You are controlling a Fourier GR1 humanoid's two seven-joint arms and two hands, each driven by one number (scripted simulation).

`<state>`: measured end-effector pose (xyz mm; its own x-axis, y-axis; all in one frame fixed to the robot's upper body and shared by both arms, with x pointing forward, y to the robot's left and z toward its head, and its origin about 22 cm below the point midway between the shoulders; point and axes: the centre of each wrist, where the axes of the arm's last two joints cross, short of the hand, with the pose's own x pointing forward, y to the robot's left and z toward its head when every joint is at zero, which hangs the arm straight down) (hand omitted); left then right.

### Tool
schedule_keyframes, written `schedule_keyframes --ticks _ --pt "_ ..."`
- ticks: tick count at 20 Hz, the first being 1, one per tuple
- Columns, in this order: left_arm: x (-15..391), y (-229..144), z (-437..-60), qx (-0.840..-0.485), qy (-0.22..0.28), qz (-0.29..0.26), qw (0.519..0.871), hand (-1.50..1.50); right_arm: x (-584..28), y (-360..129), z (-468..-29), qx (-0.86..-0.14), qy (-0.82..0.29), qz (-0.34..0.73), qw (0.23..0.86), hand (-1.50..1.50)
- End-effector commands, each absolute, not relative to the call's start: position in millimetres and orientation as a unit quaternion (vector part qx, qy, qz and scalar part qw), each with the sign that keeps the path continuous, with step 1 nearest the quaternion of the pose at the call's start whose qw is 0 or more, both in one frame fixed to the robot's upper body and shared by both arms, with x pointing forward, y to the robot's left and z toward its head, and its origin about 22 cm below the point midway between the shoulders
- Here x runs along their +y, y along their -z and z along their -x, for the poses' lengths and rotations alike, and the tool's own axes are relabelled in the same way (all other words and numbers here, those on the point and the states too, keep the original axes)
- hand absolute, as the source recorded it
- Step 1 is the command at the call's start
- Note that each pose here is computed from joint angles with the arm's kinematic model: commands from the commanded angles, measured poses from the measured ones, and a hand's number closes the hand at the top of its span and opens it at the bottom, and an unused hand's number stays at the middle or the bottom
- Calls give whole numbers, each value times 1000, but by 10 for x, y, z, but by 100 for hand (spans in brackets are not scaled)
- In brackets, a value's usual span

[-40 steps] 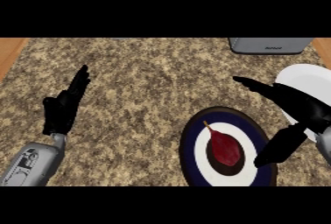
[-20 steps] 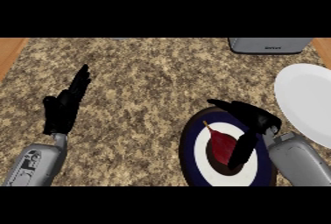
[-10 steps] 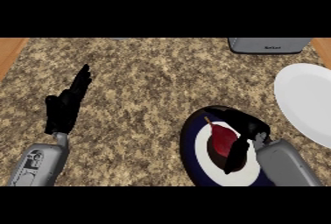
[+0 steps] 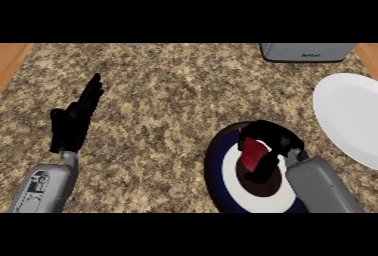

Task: Pick the pear from the plate and place it in the plate

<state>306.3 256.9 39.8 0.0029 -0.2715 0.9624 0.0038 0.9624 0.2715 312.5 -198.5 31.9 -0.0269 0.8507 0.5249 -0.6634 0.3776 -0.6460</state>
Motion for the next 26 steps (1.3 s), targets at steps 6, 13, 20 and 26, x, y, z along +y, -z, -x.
schedule_keyframes --ticks 6,13,20,26 --pt "2724 -334 -2929 -695 83 -112 706 0 -3943 -827 -2954 -428 -526 270 683 150" --pt "2745 -457 -2951 -705 66 -122 696 0 -5110 -1454 -2577 -472 -463 393 639 150" --pt "2688 -423 -2947 -703 71 -111 699 0 -5702 -1861 -2262 -645 -367 424 519 150" --pt "2524 -418 -2958 -704 89 -95 698 0 -6097 -2026 -1951 -732 -347 375 452 150"
